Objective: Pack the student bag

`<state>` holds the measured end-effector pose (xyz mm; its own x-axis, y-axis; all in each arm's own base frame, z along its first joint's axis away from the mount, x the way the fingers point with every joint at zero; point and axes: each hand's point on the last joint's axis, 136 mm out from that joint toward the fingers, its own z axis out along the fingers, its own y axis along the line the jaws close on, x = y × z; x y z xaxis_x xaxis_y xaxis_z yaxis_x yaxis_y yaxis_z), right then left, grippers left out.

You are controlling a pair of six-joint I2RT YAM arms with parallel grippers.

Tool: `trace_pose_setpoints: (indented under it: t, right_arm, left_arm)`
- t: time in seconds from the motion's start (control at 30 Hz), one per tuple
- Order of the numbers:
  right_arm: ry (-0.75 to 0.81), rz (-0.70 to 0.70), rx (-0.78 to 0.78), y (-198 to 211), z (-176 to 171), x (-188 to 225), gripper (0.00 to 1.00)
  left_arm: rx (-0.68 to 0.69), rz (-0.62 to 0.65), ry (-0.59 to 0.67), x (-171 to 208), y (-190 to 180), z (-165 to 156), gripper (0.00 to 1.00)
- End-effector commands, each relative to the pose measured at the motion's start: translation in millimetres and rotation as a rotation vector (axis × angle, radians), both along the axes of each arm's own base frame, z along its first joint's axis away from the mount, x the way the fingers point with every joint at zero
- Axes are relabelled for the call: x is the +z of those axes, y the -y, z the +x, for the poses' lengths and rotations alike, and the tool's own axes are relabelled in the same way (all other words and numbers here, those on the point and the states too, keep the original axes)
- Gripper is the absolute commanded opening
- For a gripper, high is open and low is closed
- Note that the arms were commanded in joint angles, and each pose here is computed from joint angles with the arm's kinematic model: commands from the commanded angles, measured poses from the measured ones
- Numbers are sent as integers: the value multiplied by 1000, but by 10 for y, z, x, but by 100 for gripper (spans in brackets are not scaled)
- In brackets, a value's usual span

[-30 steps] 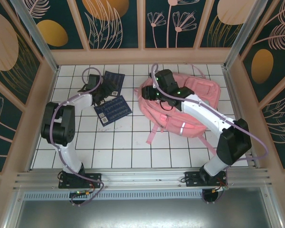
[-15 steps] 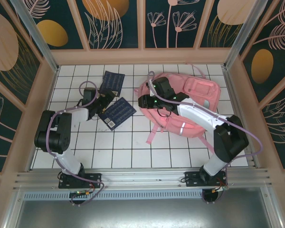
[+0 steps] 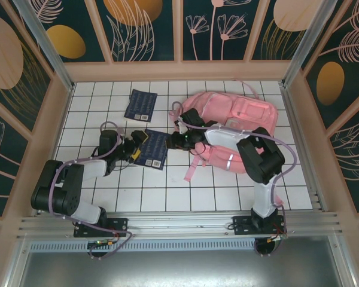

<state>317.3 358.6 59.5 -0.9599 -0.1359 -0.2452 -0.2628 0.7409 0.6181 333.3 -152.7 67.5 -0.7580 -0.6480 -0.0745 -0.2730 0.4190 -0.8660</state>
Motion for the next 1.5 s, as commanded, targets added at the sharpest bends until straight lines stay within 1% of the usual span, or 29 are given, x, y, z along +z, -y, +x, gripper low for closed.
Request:
trace_pose_setpoints:
  t: [0.0,0.13,0.2,0.27,0.47,0.53,0.63,0.73,0.83,0.9,1.13,1.27,1.47]
  right_arm:
    - [11,-88,-13,-49,52,-111,46]
    - [-16,-94,-16,-89,70,-251,47]
    - [-41,-98,-7,-117,63,-338,47]
    - [-52,-103,-10,-126,71,-398,47]
    - [-40,-155,-21,-87,136,-503,47]
    - [-32,-179,-18,-65,153,-522,48]
    - [-20,-197,-10,-39,163,-510,48]
    - [-22,-187,1,-47,135,-484,47]
    - [-26,-174,7,-61,106,-456,47]
    - [-32,-154,11,-80,81,-428,47]
    - [-75,-73,25,-182,-6,-383,47]
    - [-99,-38,36,-226,-51,-376,46]
    - [-116,-17,48,-284,-79,-379,46]
  left_arm:
    - [-71,-23,-113,-239,118,-330,99]
    - [-107,-6,-105,-211,201,-403,98]
    - [-114,42,-113,-228,196,-438,98]
    - [-121,63,-115,-232,196,-474,98]
    - [-129,85,-109,-198,175,-549,98]
    - [-130,137,-98,-165,130,-515,98]
    - [-128,213,-47,15,69,-409,98]
    - [-119,279,27,266,17,-272,99]
    - [-120,352,48,368,-42,-183,99]
    - [-125,380,27,322,-63,-161,99]
    - [-124,387,-70,-32,-79,-191,99]
    - [-139,344,-80,-120,-17,-236,95]
    - [-151,324,-107,-256,22,-324,93]
